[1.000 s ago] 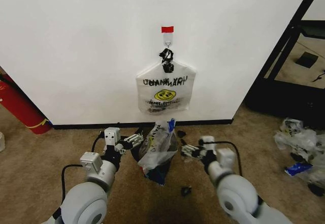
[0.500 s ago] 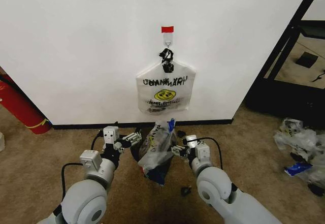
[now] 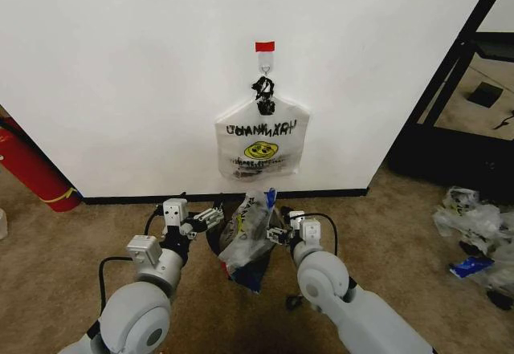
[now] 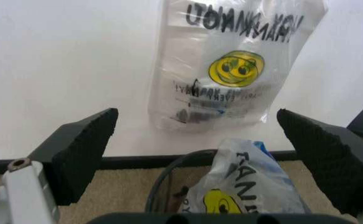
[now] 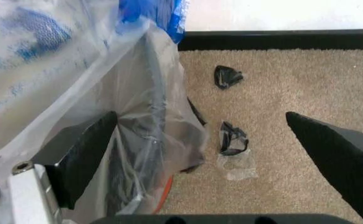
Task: Pick up the garbage bag from the wall and place it over the trash bin.
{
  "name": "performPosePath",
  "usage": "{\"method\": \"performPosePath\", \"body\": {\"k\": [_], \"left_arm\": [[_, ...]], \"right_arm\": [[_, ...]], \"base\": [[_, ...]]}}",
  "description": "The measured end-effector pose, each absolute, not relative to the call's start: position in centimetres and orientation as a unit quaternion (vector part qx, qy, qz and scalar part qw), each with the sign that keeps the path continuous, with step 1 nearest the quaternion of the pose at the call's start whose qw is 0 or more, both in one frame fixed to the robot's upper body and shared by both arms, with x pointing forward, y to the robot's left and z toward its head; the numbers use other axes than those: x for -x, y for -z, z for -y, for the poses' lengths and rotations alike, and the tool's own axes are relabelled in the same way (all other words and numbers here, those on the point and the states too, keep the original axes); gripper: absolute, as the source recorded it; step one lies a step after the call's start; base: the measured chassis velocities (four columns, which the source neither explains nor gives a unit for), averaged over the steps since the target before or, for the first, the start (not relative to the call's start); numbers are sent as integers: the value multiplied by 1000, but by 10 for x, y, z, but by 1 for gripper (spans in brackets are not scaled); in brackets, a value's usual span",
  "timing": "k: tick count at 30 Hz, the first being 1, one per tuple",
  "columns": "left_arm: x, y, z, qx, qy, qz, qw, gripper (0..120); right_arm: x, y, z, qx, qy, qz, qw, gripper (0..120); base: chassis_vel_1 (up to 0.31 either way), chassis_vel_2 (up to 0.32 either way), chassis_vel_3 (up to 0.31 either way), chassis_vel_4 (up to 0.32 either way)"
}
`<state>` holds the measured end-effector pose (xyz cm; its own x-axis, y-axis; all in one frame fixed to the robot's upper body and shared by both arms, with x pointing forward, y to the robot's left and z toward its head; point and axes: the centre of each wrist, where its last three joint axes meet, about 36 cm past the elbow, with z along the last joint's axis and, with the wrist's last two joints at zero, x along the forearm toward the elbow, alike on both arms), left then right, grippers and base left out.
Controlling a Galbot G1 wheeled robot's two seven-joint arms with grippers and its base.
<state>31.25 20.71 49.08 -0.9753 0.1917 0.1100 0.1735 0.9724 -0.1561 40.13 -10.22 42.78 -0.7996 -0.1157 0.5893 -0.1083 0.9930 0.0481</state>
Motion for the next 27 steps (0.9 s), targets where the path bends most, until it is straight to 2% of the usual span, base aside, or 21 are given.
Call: {"method": "performPosePath", "body": {"k": [6, 9, 12, 16, 20, 25, 27], "left_arm": [[-312, -490, -206, 91, -74, 991, 61, 100], [-312, -490, -207, 86, -73, 992, 59, 100], [-312, -490, -207, 84, -73, 992, 59, 100], [-312, -489, -207, 81, -73, 992, 59, 100], [-313, -489, -207, 80, -73, 992, 59, 100], [-314, -486, -207, 78, -69, 993, 58, 100], [-314, -486, -207, 77, -69, 993, 57, 100]], "right_arm": [[-403, -426, 92, -58, 17, 945, 321, 97], [-405, -423, 87, -49, 30, 940, 336, 83], [-405, -423, 86, -46, 34, 939, 340, 77], [-405, -424, 85, -42, 41, 938, 341, 58], [-406, -424, 84, -38, 46, 938, 341, 48], [-406, -422, 84, -32, 51, 939, 338, 25], [-406, -422, 84, -31, 52, 939, 338, 23]], "base": [[0, 0, 0, 0], [0, 0, 0, 0], [0, 0, 0, 0], [0, 0, 0, 0], [0, 0, 0, 0], [0, 0, 0, 0], [0, 0, 0, 0]]}}
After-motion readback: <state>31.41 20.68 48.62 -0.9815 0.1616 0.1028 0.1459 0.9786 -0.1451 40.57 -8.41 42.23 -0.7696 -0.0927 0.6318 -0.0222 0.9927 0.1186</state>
